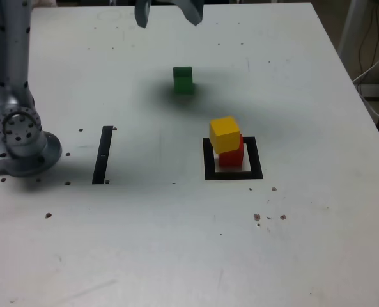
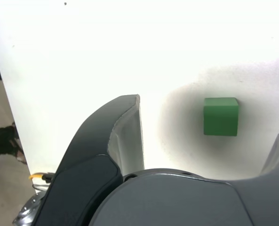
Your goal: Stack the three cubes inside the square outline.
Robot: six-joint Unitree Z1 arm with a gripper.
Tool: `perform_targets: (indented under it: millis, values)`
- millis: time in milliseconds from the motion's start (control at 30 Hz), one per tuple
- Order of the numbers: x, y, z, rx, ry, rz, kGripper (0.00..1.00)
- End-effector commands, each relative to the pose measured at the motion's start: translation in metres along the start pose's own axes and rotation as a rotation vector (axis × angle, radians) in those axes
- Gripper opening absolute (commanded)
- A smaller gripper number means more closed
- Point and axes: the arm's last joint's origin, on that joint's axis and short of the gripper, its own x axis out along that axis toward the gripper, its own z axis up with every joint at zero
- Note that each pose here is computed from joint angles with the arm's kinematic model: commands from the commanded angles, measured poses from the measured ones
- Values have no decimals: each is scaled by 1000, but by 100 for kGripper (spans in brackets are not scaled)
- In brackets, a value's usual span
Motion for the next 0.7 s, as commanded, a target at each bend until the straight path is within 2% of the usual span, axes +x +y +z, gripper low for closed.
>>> perform_targets:
  millis: [0, 300, 467, 667]
  values:
    - [5, 2, 5, -4, 17, -18, 99]
    - [25, 1, 23, -13, 33, -115, 100]
    - [39, 3, 31, -22, 47, -157, 99]
    - [57, 5, 43, -20, 67, -192, 99]
